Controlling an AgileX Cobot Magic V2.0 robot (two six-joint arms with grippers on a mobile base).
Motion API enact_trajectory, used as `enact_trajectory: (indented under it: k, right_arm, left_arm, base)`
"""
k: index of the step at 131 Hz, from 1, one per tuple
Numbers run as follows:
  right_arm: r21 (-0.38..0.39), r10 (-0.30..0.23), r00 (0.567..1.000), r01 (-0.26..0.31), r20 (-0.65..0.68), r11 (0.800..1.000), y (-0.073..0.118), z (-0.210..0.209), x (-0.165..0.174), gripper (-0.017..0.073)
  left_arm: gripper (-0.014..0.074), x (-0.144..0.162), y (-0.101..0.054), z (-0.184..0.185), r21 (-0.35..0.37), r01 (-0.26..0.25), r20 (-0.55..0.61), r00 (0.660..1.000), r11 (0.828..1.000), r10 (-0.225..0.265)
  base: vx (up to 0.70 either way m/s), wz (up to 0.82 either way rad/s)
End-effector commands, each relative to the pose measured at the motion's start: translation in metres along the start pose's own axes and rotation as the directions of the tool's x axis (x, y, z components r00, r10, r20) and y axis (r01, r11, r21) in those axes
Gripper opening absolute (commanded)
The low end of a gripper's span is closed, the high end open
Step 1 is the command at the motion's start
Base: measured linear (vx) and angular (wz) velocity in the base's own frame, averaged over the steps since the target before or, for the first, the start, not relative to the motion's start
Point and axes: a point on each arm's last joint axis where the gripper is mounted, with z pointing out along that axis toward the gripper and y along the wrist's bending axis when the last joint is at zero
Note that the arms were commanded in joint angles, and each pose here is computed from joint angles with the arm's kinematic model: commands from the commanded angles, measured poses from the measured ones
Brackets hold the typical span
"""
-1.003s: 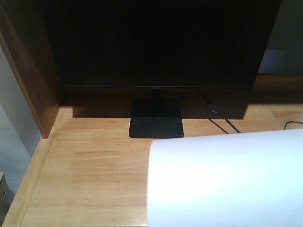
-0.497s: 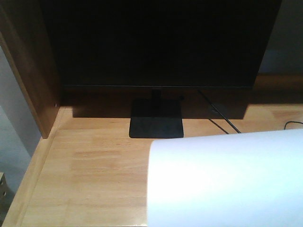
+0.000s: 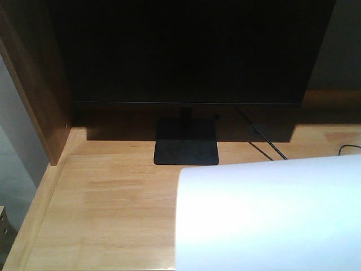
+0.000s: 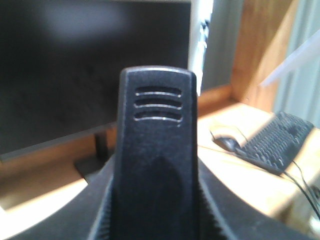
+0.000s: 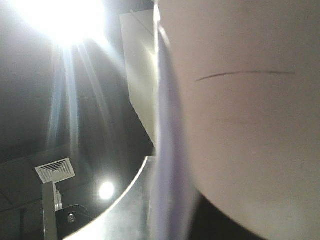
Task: Grab stapler and paper to desk for stapling
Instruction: 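Drive up to the desk in front of the monitor, then lower the black stapler with the left gripper onto the desk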
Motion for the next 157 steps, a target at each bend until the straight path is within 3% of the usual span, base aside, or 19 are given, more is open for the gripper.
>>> enact_trajectory:
  k: [1,38,74,95,105,137,157]
  right_arm:
    - [-0.042,-0.01,1.0,0.01,0.004,0.999,0.007,0.006,-0.003,-0.0006]
    - [-0.042,-0.01,1.0,0.01,0.004,0.999,0.007,0.006,-0.003,-0.0006]
    - [-0.042,-0.01,1.0,0.01,0.004,0.999,0.007,0.006,-0.003,-0.0006]
    - [-0.042,-0.01,1.0,0.01,0.004,0.999,0.007,0.006,-0.003,-0.0006]
    - [-0.042,-0.01,1.0,0.01,0.004,0.999,0.007,0.006,-0.003,-0.0006]
    - [-0.042,-0.01,1.0,0.01,0.004,0.999,0.007,0.006,-0.003,-0.0006]
    - [-0.042,-0.01,1.0,0.01,0.004,0.999,0.007,0.006,-0.003,-0.0006]
  left_arm:
    - [0.0001,-0.023,0.003,0.006,-0.026,-0.004,0.145,0.989,1.0,0.007]
    - [0.0001,-0.032,0.017,0.071,-0.07,-0.064,0.047,0.997,0.995,0.068]
    - [0.0001,-0.018,0.03,0.152,-0.041,-0.143,-0.092,0.986,0.989,0.139]
    - [0.0001,0.0,0.037,0.187,-0.003,-0.237,-0.182,0.955,0.972,0.232]
    - [0.0001,0.008,0.043,0.201,-0.001,-0.259,-0.216,0.943,0.966,0.252]
    - [-0.0004,0.039,0.075,0.233,0.001,-0.301,-0.356,0.891,0.954,0.282]
    - [-0.0008,0.056,0.087,0.246,0.113,-0.295,-0.424,0.849,0.949,0.315]
  base:
    - [0.0,0.0]
    - [0.0,0.0]
    - [0.0,0.0]
    - [0.0,0.0]
    - [0.0,-0.01]
    - [0.0,0.0]
    - [0.0,0.0]
